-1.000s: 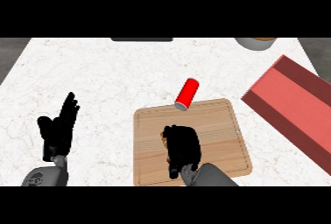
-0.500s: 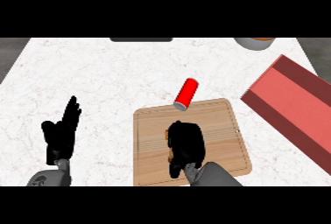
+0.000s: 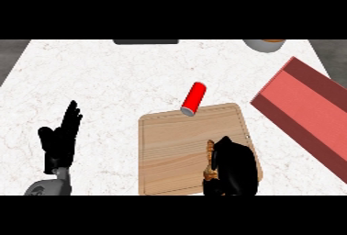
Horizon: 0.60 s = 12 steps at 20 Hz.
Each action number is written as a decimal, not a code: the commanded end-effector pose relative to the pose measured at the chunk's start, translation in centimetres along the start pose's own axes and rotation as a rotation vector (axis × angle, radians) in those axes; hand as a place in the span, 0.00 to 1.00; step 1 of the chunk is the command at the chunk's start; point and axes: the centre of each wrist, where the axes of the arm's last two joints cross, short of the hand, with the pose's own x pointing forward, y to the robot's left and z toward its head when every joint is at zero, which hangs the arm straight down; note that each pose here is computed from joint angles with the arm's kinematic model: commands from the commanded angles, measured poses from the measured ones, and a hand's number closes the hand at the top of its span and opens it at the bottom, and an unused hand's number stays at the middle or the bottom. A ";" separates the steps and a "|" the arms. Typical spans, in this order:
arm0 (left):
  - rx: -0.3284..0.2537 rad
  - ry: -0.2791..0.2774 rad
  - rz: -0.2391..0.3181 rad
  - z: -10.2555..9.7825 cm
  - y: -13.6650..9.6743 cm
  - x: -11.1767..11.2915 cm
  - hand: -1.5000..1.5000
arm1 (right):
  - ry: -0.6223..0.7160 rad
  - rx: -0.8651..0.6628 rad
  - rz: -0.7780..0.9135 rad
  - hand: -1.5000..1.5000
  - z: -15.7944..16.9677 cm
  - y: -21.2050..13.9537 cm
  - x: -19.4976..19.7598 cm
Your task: Pick the croissant from the cutting board and place it in the cardboard box
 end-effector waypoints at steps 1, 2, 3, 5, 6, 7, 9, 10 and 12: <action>0.003 -0.008 -0.006 0.2 -1.1 0.2 0.50 | 0.035 -0.087 -0.002 1.00 3.3 -3.1 0.5; 0.021 0.004 0.005 -1.0 1.9 0.9 0.50 | 0.017 -0.131 -0.001 1.00 3.3 -5.3 -0.4; 0.011 -0.004 0.010 -0.7 0.0 -0.8 0.50 | 0.025 -0.138 -0.008 1.00 4.7 -5.6 -1.1; 0.015 0.015 -0.008 -0.7 -0.8 1.4 0.50 | 0.000 -0.216 -0.048 1.00 5.6 -8.2 0.4; -0.001 0.002 0.003 0.8 0.0 0.5 0.50 | 0.004 -0.240 -0.076 1.00 7.5 -8.5 0.1; 0.004 -0.004 0.002 0.3 -0.8 0.8 0.50 | 0.018 -0.276 -0.077 1.00 7.6 -9.0 0.4; 0.026 0.007 -0.020 -1.8 -0.1 2.1 0.50 | 0.000 -0.348 -0.143 1.00 7.3 -12.0 -0.1; 0.009 0.021 -0.001 0.5 0.2 0.1 0.50 | 0.015 -0.362 -0.132 1.00 9.4 -12.1 -0.9; 0.027 0.007 0.011 -0.8 0.4 0.9 0.50 | 0.039 -0.384 -0.118 1.00 9.0 -13.3 -1.3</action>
